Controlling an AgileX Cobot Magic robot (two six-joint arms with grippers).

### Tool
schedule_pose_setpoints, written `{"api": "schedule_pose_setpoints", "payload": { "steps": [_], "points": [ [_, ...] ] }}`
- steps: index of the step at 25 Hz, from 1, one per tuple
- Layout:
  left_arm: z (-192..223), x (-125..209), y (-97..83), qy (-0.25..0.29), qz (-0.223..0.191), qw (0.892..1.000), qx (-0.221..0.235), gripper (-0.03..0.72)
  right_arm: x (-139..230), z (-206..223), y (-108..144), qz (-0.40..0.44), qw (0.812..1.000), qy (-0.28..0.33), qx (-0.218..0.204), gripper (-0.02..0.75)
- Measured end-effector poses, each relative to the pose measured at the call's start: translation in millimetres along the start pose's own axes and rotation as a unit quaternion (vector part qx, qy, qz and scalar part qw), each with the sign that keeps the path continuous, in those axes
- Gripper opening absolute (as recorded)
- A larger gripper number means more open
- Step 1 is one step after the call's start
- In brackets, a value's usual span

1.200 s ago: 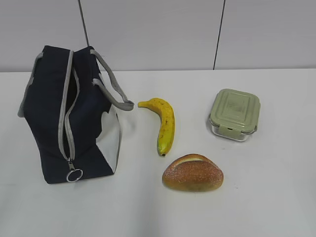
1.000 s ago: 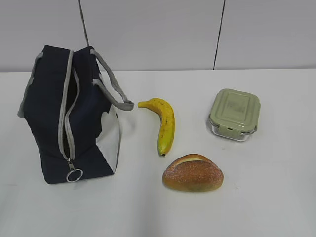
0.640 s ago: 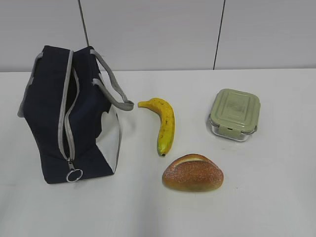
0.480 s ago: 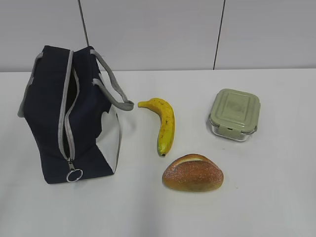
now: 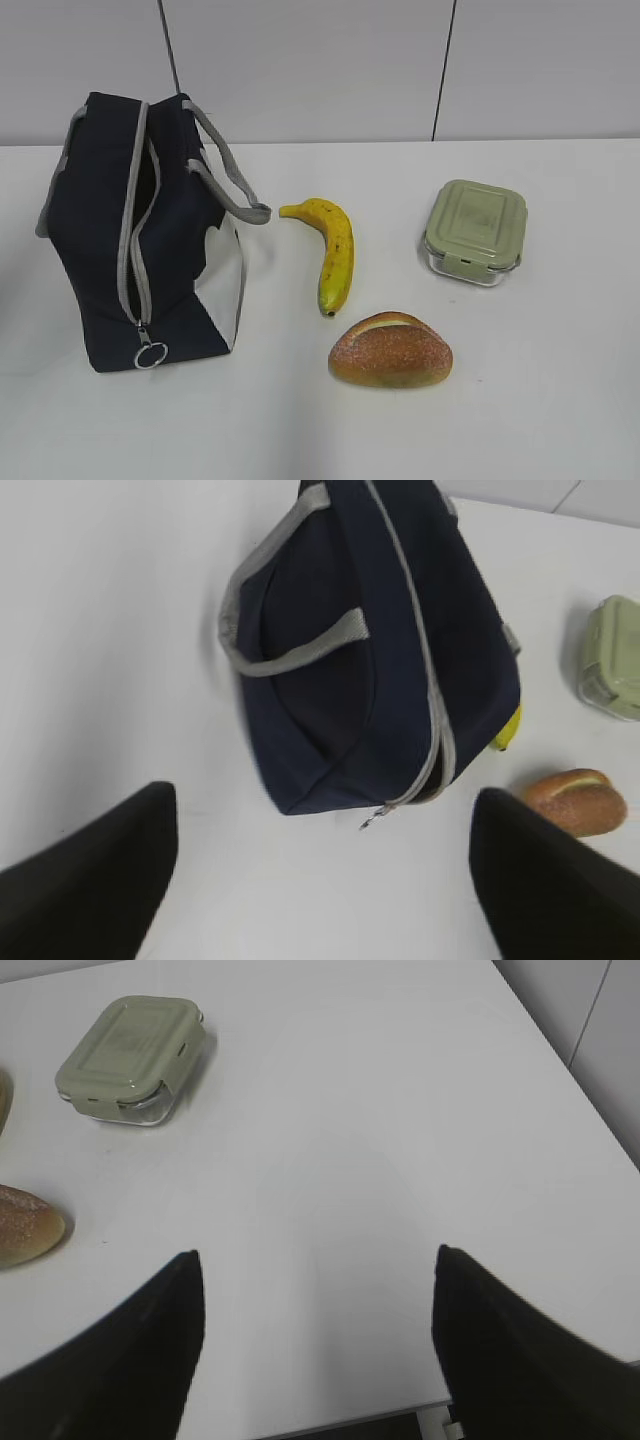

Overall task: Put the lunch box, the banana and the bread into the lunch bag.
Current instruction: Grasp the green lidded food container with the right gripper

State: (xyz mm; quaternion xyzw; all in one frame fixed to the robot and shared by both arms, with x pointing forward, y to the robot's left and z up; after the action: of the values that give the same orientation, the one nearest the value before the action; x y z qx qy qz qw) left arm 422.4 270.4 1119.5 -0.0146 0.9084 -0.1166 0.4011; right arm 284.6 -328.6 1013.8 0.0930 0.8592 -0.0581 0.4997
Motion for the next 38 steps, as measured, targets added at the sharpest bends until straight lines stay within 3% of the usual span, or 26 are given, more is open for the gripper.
{"api": "schedule_pose_setpoints", "payload": {
  "steps": [6,14,21,28,32,36,38],
  "points": [
    [57.9,-38.8,-6.6,0.076,-0.016,0.997,0.023,0.575,0.0,0.0,0.0,0.000,1.000,0.000,0.000,0.526],
    [152.8,-57.2,4.3,0.173,-0.038,0.984,0.024,0.543,0.0,0.0,0.0,0.000,1.000,0.000,0.000,0.526],
    [207.2,-62.5,10.8,0.208,-0.033,0.977,0.032,0.540,0.0,0.0,0.0,0.000,1.000,0.000,0.000,0.526],
    [227.9,-56.1,6.3,0.226,-0.044,0.971,0.059,0.522,0.0,0.0,0.0,0.000,1.000,0.000,0.000,0.526],
    [228.1,-56.7,5.0,0.225,-0.047,0.971,0.063,0.378,0.0,0.0,0.0,0.000,1.000,0.000,0.000,0.526],
    [227.9,-57.2,4.6,0.225,-0.046,0.971,0.064,0.113,0.0,0.0,0.0,0.000,1.000,0.000,0.000,0.526],
    [227.9,-57.2,4.2,0.225,-0.044,0.971,0.064,0.019,0.0,0.0,0.0,0.000,1.000,0.000,0.000,0.526]
  ]
}}
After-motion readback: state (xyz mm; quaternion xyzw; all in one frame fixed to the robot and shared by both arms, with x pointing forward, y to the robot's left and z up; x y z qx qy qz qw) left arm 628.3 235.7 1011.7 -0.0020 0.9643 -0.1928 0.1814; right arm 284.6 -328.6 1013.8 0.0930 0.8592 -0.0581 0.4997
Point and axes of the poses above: a point on each arm's last joint axis where the gripper is mounted, z pointing out along that axis toward the gripper, y along the wrist's bending axis when the last joint is at zero, x = y × z, the point moved 7 cm from there along z, pointing out along that axis toward the gripper, and after that the axes turned 1 degree about z, right-handed, at the moved point
